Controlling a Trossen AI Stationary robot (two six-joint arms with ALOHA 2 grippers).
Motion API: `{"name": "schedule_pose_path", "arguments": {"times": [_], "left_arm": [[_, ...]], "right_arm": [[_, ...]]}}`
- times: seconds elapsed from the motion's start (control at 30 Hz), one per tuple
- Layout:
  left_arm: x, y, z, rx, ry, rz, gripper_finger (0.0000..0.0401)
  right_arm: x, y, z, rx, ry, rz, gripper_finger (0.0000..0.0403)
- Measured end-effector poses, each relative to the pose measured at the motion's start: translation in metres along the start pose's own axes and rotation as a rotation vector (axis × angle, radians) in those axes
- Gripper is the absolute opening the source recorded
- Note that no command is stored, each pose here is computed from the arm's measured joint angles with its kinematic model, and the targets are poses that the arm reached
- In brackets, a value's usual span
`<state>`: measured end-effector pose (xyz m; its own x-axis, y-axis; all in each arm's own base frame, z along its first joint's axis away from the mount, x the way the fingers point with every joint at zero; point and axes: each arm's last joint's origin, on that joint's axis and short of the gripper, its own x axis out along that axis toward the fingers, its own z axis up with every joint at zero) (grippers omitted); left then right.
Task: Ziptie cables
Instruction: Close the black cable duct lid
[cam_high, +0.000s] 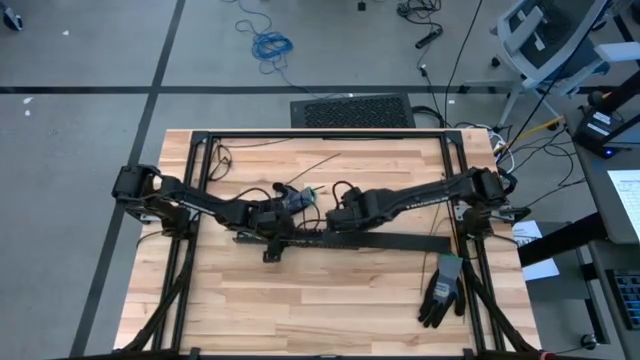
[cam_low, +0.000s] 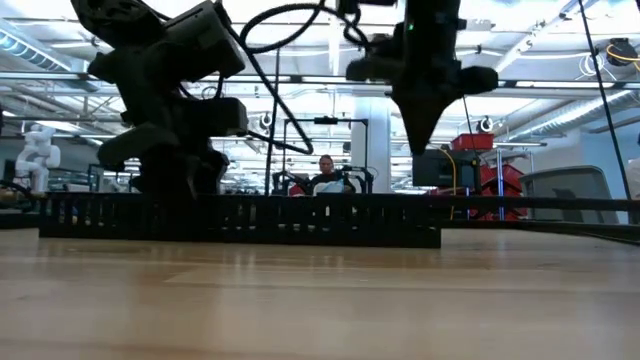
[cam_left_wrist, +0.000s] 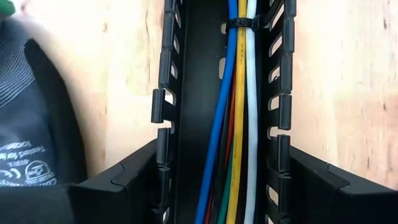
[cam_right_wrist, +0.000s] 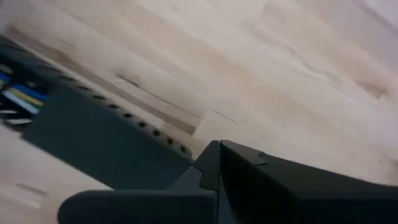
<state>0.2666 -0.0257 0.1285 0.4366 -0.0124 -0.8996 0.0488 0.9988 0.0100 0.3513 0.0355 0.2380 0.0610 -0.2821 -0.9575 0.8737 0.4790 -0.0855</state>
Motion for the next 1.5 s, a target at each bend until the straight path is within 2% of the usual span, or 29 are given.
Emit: {"name": "schedule_pose_path", "arguments": {"times": [0.07, 0.23, 0.4, 0.57, 0.8, 1.03, 1.23, 1.5], "left_arm": [[0.000, 0.000, 0.002, -0.001, -0.023, -0.001, 0.0265], [0.000, -0.001, 0.009, -0.050, -0.098, -0.007, 0.0265], [0.001, -0.001, 0.011, -0.109, -0.117, -0.005, 0.0263], [0.001, -0.001, 0.011, -0.119, -0.117, 0.005, 0.0250], [0.000, -0.001, 0.011, -0.151, -0.120, 0.024, 0.0247], [0.000, -0.002, 0.011, -0.157, -0.121, 0.037, 0.0247], [0.000, -0.002, 0.011, -0.156, -0.122, 0.058, 0.0247], [0.000, -0.001, 0.009, -0.150, -0.106, 0.082, 0.0246]], "right_arm": [[0.006, 0.001, 0.003, 0.012, 0.053, 0.011, 0.0000], [0.007, 0.014, 0.005, -0.005, 0.127, 0.180, 0.0000], [0.006, 0.017, 0.006, 0.030, 0.137, 0.216, 0.0000], [0.020, 0.022, 0.005, -0.005, 0.153, 0.179, 0.0000], [0.035, 0.022, 0.013, 0.078, 0.132, 0.120, 0.0000], [0.036, 0.016, 0.016, 0.127, 0.119, 0.072, 0.0000], [0.041, 0.025, 0.016, 0.141, 0.134, 0.135, 0.0000], [0.069, 0.047, 0.015, 0.123, 0.175, 0.215, 0.0000]]}}
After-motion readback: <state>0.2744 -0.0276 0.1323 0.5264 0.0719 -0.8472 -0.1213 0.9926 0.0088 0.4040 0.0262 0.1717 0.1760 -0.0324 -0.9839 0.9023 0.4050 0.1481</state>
